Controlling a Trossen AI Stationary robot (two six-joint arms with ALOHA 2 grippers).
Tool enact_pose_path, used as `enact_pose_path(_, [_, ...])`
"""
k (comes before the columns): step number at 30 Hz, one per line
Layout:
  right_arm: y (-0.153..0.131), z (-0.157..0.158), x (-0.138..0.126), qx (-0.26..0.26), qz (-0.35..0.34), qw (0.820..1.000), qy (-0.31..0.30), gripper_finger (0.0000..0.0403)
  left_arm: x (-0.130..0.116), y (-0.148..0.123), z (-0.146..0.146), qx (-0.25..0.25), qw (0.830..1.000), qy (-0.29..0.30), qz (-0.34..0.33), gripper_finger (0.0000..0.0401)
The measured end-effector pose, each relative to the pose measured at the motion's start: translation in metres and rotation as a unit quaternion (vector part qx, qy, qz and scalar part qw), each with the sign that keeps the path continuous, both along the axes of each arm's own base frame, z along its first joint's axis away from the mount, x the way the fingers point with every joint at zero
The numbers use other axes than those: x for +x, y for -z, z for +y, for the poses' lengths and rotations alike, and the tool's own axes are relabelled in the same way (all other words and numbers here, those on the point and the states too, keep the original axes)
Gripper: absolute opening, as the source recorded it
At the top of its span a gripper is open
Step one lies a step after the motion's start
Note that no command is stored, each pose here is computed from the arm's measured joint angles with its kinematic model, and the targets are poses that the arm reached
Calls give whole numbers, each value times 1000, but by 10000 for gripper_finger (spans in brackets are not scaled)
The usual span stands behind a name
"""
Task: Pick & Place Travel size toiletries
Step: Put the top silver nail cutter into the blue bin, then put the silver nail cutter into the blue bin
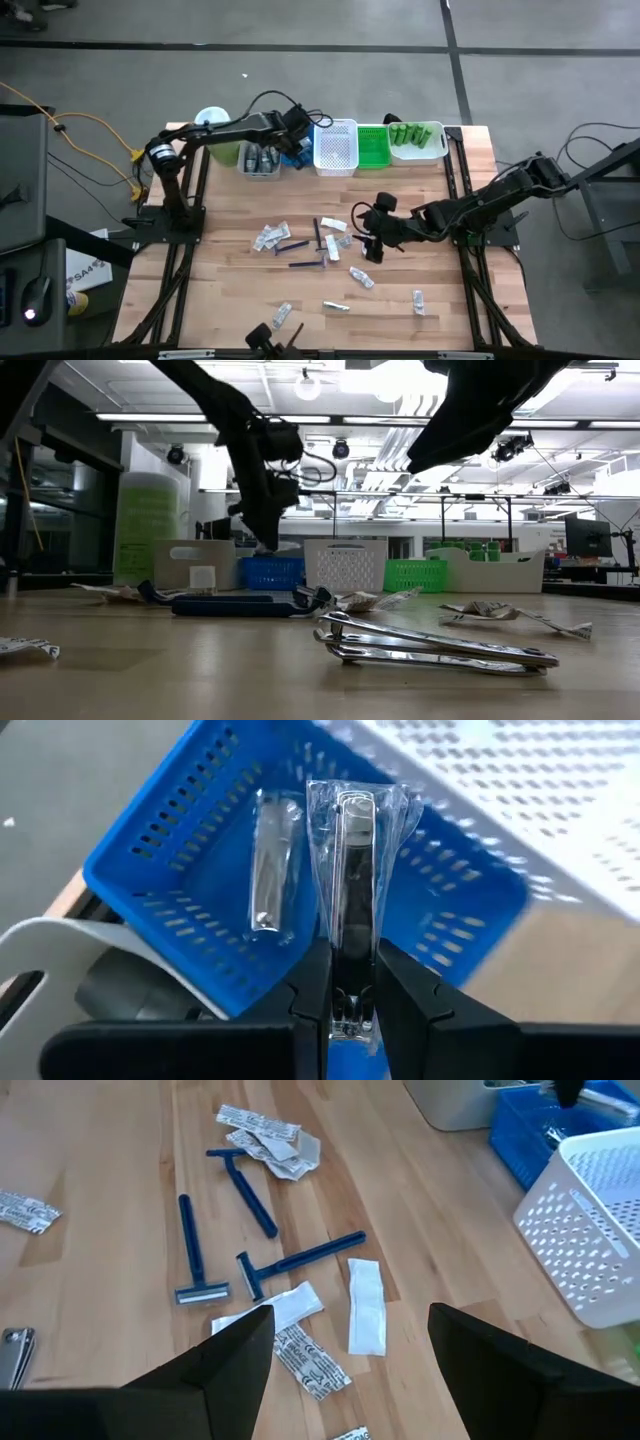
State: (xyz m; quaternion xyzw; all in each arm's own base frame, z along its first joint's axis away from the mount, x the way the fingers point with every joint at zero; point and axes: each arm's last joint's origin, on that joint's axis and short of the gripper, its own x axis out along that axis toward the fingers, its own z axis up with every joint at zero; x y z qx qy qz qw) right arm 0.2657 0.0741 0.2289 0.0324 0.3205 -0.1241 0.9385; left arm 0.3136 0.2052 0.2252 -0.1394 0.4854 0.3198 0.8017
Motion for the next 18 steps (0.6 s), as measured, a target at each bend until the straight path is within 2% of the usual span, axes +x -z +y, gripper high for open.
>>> enact_pose_path(6, [0,-1,0,3,-6,1000,18,258,-1,12,6,-13,1000,-8,19,51])
enact_pose_path(13, [0,0,0,16,-10,999,27,258,0,11,3,-16,1000,-3,18,161])
enact_pose_path(18, [0,0,0,13,-10,1000,27,258,0,10,3,-14,1000,-3,16,189])
